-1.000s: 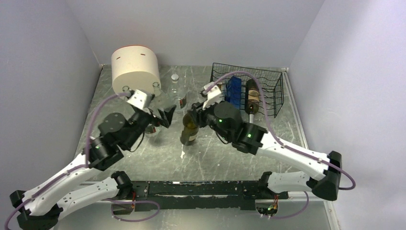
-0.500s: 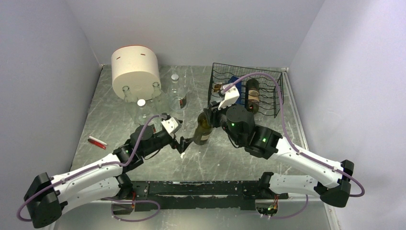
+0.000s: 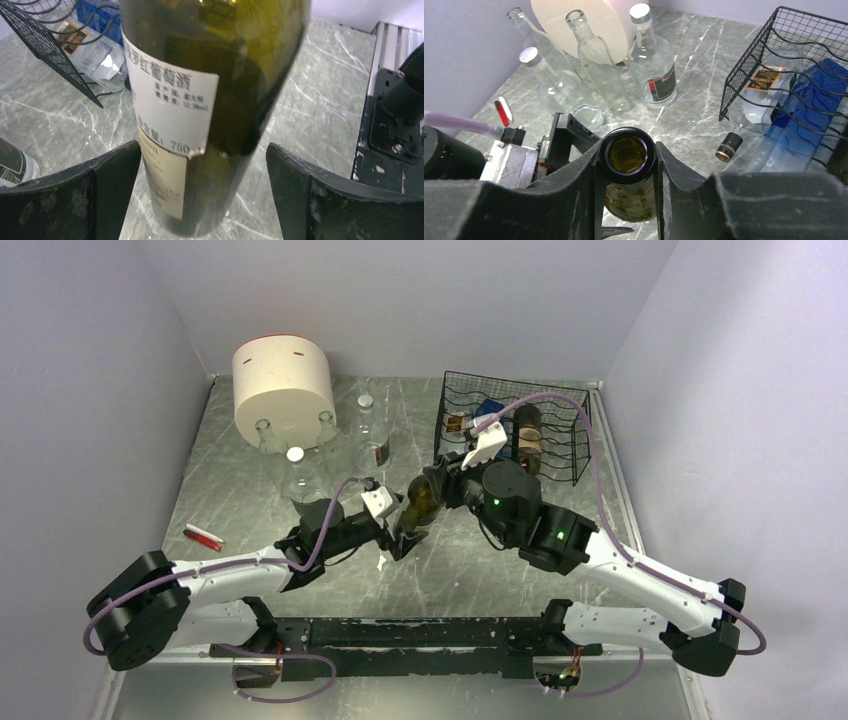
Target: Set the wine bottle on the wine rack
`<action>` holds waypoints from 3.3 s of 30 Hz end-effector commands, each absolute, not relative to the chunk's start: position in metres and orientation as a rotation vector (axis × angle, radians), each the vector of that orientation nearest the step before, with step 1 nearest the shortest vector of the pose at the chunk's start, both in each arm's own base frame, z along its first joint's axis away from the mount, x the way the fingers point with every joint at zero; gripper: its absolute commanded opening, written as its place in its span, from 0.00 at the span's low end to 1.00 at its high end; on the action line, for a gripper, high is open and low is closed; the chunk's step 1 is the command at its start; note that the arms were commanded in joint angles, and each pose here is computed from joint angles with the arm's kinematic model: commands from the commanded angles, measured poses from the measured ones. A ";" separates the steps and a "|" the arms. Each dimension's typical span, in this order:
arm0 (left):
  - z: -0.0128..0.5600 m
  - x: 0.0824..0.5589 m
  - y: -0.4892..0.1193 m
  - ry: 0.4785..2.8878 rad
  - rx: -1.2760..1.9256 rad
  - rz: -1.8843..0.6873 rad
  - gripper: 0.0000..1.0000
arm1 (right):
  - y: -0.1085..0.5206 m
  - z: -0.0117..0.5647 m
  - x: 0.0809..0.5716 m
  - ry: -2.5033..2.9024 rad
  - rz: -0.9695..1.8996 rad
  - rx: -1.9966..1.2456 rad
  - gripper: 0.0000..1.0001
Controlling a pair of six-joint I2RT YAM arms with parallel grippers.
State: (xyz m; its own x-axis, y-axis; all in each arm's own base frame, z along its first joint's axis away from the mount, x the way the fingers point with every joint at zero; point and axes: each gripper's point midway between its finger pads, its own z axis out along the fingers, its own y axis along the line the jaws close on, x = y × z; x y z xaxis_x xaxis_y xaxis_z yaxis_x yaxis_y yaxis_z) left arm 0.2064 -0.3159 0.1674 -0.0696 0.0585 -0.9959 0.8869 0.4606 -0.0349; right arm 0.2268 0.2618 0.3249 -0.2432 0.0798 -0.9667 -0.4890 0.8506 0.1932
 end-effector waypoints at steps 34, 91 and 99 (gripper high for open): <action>0.239 0.231 -0.328 1.100 0.828 -0.715 0.07 | 0.250 0.393 0.183 1.535 0.841 -0.361 0.44; 0.377 0.263 -0.390 0.117 1.554 0.275 0.07 | 0.205 0.256 0.169 2.185 0.406 -0.432 0.52; 0.377 0.261 -0.389 0.150 1.564 0.236 0.07 | 0.202 0.244 0.175 2.207 0.329 -0.420 0.44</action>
State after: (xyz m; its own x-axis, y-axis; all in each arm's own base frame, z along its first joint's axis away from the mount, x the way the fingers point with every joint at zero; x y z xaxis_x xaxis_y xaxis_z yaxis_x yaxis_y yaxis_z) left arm 0.2684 -0.3858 0.2943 0.9633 0.2684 0.0041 0.0513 -0.1988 0.9787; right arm 0.1684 0.1999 0.2447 -0.5969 -0.2138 -0.7733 -0.4371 0.8949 0.0899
